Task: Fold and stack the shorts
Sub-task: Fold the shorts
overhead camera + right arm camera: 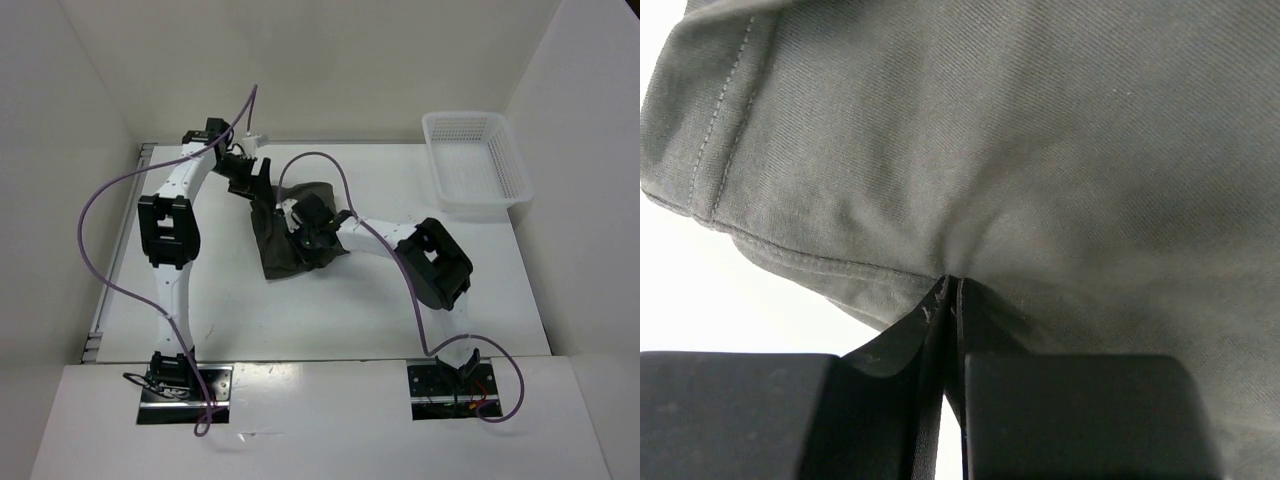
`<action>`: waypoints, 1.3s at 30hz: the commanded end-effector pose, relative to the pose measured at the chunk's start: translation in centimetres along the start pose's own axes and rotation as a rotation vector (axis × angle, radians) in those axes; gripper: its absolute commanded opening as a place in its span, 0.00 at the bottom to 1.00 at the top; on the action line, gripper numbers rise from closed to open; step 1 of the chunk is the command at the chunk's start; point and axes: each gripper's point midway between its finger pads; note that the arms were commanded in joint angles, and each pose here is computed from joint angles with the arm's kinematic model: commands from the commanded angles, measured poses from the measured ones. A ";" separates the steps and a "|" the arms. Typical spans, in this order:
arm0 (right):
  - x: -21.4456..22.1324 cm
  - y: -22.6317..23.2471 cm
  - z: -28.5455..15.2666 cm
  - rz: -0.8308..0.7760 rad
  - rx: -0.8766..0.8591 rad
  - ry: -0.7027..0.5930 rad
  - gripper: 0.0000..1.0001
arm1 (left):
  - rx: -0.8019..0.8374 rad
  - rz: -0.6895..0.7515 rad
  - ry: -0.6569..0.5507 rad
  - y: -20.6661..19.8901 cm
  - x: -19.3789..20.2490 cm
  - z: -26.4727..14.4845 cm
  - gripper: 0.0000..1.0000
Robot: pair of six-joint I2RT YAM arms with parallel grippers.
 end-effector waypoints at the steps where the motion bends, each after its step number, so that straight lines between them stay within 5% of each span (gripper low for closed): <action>1: -1.5 2.6 -1.5 -0.042 -0.050 -0.074 0.10 | -0.146 -0.061 0.061 4.1 0.8 2.6 1.00; 7: 0.3 2.9 -1.5 -0.070 -0.038 -0.049 0.08 | -0.279 -0.056 0.077 7.8 0.6 3.4 1.00; 17: 1.1 5.3 -4.2 -0.194 -0.072 -0.052 0.08 | -0.353 0.003 0.034 8.5 -1.8 2.6 1.00; 23: -0.8 7.0 -8.6 -0.244 -0.132 -0.121 0.17 | -0.290 0.152 -0.129 3.0 -6.9 -2.6 1.00; 29: -4.2 0.4 -9.4 -0.012 -0.024 -0.208 0.13 | -0.201 0.246 -0.218 -2.8 -8.0 -6.7 1.00; 33: -3.2 -2.8 -7.7 0.051 0.018 -0.177 0.09 | -0.085 0.322 -0.186 -7.8 -5.1 -6.4 1.00; 36: -2.0 -4.4 -6.5 0.083 0.030 -0.144 0.06 | 0.021 0.310 0.008 -9.4 2.4 -2.8 0.97; 39: -0.9 -5.2 -5.8 0.109 0.017 -0.114 0.03 | 0.132 0.230 0.194 -10.4 10.1 0.4 0.74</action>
Point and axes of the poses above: each gripper's point midway between its finger pads, its own z axis out along the fingers, its own y axis along the line the jaws close on, x = y × z, and after that the axes turned 3 degrees about z, right-handed
